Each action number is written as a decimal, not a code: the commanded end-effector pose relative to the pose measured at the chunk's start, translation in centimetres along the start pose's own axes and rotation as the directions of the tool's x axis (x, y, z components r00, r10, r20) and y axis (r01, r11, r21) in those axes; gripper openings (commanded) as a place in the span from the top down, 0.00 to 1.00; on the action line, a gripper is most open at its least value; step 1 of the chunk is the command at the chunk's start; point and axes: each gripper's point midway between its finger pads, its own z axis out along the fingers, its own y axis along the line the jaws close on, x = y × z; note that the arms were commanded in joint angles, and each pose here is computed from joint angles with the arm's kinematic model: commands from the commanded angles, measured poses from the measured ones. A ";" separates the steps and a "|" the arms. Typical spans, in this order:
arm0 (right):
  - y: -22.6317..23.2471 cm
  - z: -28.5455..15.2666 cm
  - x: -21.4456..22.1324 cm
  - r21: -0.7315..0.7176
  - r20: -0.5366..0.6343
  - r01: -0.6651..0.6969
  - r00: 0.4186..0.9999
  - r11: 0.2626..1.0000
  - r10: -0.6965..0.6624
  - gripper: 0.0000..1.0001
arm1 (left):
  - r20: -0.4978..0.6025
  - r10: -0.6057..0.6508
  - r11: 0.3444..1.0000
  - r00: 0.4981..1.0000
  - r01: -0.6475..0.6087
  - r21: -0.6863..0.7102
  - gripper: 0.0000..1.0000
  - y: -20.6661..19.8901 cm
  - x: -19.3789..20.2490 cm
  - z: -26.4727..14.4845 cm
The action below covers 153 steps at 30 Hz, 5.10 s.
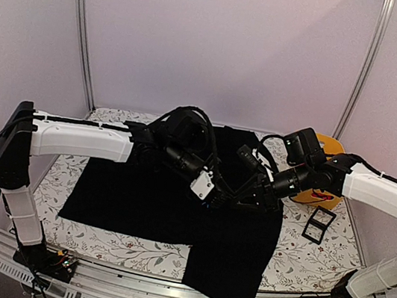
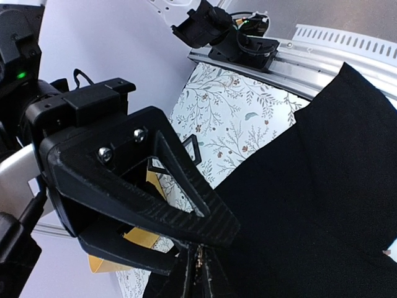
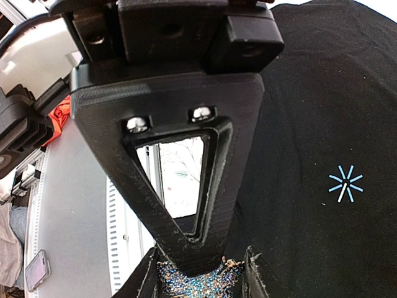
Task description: Pin the brooch onto the clothing
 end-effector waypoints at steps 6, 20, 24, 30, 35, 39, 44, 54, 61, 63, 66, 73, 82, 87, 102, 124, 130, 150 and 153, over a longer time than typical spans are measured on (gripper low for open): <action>0.2 0.1 -0.9 -0.002 0.005 0.026 1.000 1.000 -0.026 0.66 | -0.018 0.029 1.000 0.999 -0.029 0.004 0.88 -0.7 0.0 0.6; 0.0 0.2 -1.0 -0.001 0.000 0.032 0.999 0.999 -0.032 0.66 | -0.022 0.033 0.999 0.999 -0.033 -0.009 1.00 -0.2 -0.1 0.5; -0.1 0.0 -1.2 0.019 0.000 0.036 0.999 0.999 -0.036 0.42 | -0.035 -0.009 1.000 0.999 0.008 -0.018 1.00 0.2 0.0 0.4; -0.7 -1.3 -1.7 0.115 -0.011 0.059 0.998 0.992 -0.058 0.01 | -0.103 -0.181 0.983 0.978 0.179 -0.037 1.00 1.3 0.5 -0.3; 0.0 -4.4 -4.5 0.236 0.082 0.142 0.983 0.961 -0.166 0.01 | -0.158 -0.398 0.917 0.903 0.386 -0.106 1.00 2.4 0.6 -1.8; 0.6 -7.0 -6.2 0.339 0.190 0.167 0.951 0.926 -0.242 0.01 | -0.175 -0.626 0.779 0.760 0.598 -0.189 1.00 3.5 0.6 -3.5; 2.6 -7.9 -6.9 0.302 0.290 0.186 0.916 0.935 -0.276 0.01 | -0.175 -0.799 0.601 0.575 0.758 -0.254 1.00 3.5 0.2 -5.7; 6.0 -7.5 -8.7 0.102 0.389 0.222 0.888 0.970 -0.244 0.37 | 0.013 -0.910 0.407 0.415 0.897 -0.172 1.00 5.0 -5.1 -10.7; 9.1 -6.8 -10.6 0.073 0.440 0.282 0.852 0.957 -0.284 0.39 | 0.092 -0.918 0.377 0.387 0.919 -0.113 1.00 5.9 -8.1 -12.5; 9.7 -6.6 -11.3 0.072 0.446 0.294 0.845 0.953 -0.294 0.39 | 0.106 -0.912 0.386 0.397 0.916 -0.106 1.00 6.2 -8.8 -13.1; 10.7 -6.7 -12.5 0.061 0.460 0.319 0.832 0.946 -0.310 0.42 | 0.130 -0.899 0.405 0.419 0.906 -0.118 1.00 6.7 -9.5 -13.9; 12.3 -5.5 -14.3 0.023 0.463 0.351 0.826 0.936 -0.321 0.51 | 0.149 -0.875 0.437 0.460 0.885 -0.160 1.00 7.3 -10.1 -15.0; 12.3 -4.8 -15.6 0.024 0.469 0.366 0.818 0.930 -0.334 0.66 | 0.146 -0.861 0.464 0.487 0.870 -0.166 1.00 7.2 -10.1 -15.1; 11.9 -4.0 -15.7 0.008 0.460 0.362 0.826 0.932 -0.325 0.73 | 0.155 -0.856 0.469 0.493 0.868 -0.164 1.00 7.2 -10.0 -14.9; 11.0 -3.0 -15.3 0.015 0.437 0.343 0.843 0.939 -0.315 1.00 | 0.145 -0.852 0.483 0.503 0.862 -0.153 1.00 6.8 -9.8 -14.6; 11.1 -3.2 -15.3 0.026 0.442 0.355 0.835 0.935 -0.329 1.00 | 0.164 -0.839 0.487 0.519 0.851 -0.199 0.86 6.5 -9.7 -15.4; 10.8 -3.1 -15.2 0.033 0.434 0.345 0.840 0.938 -0.325 1.00 | 0.171 -0.817 0.510 0.551 0.829 -0.230 0.56 6.3 -9.9 -16.1; 10.8 -2.7 -14.7 0.018 0.420 0.356 0.845 0.934 -0.330 1.00 | 0.341 -0.721 0.536 0.603 0.798 -0.276 0.35 7.1 -10.7 -16.3; 10.9 -2.7 -14.6 0.019 0.420 0.359 0.844 0.933 -0.333 1.00 | 0.356 -0.712 0.548 0.605 0.796 -0.256 0.41 7.6 -11.2 -16.0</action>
